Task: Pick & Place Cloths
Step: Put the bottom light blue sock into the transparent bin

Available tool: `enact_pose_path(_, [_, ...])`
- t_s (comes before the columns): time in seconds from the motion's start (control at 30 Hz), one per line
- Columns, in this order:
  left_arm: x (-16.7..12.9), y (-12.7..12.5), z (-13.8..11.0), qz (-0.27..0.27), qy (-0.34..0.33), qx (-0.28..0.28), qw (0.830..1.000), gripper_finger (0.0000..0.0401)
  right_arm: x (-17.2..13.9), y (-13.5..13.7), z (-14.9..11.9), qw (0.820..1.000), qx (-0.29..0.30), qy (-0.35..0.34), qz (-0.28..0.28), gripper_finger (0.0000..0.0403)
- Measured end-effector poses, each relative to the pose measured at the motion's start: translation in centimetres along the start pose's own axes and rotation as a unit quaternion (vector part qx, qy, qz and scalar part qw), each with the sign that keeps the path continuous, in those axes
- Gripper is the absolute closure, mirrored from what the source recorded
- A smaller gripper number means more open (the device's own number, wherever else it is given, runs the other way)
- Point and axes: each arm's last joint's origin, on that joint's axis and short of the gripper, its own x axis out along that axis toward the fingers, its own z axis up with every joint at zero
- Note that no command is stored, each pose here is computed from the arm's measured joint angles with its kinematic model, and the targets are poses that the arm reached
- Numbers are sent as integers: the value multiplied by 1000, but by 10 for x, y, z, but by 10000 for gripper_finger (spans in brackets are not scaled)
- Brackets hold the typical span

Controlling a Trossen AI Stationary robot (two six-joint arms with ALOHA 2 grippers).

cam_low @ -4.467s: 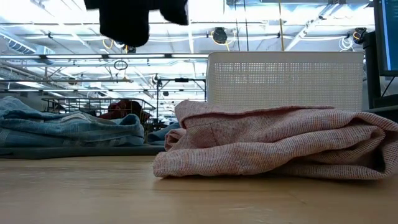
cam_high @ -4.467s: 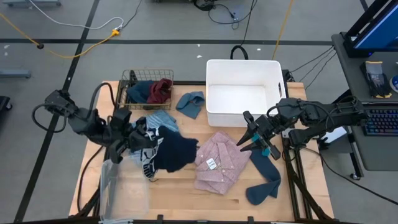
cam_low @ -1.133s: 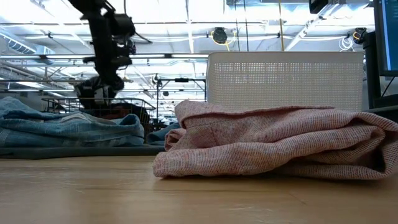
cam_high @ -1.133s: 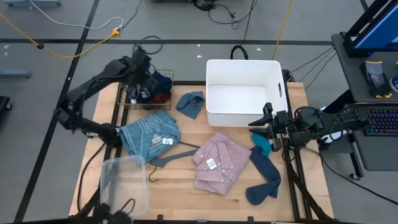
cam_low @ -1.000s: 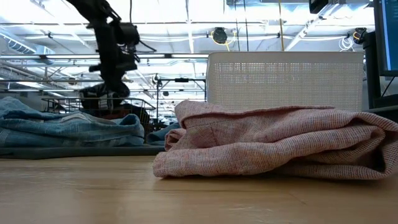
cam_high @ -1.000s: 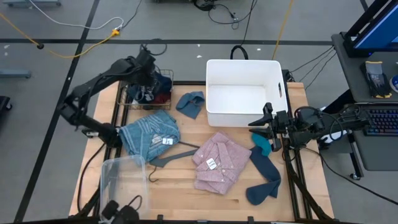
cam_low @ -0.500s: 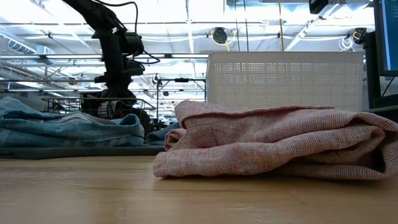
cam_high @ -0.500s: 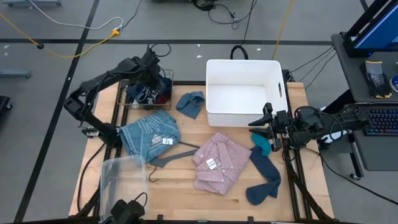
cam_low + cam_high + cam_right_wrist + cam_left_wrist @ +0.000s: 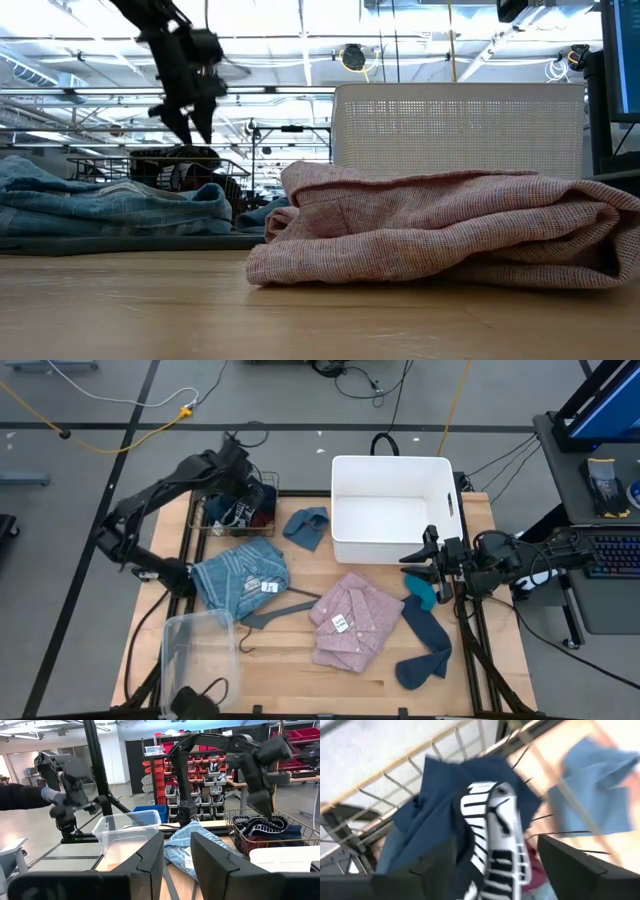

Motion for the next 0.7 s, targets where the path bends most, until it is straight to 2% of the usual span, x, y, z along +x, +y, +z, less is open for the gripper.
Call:
enact_pose_path(0.13, [-34,-1,-6,-30,-55,-1,998,86,0,0,0,1000,0,0,1,314])
enact_pose_path(0.23, [-63,-2,-15,-72,-97,-16,993,74,0,0,0,1000,-1,0,1,314])
enact_pose_path(0.43, [-113,-16,-36,-181,-161,-58,969,85,0,0,0,1000,-2,0,1,314])
enact_pose_path(0.53, [-130,-25,-48,-221,-168,-79,958,94,0,0,0,1000,-2,0,1,314])
enact_pose_path(0.7, [-149,-42,-65,-277,-167,-68,944,104,0,0,0,1000,-1,0,3,314])
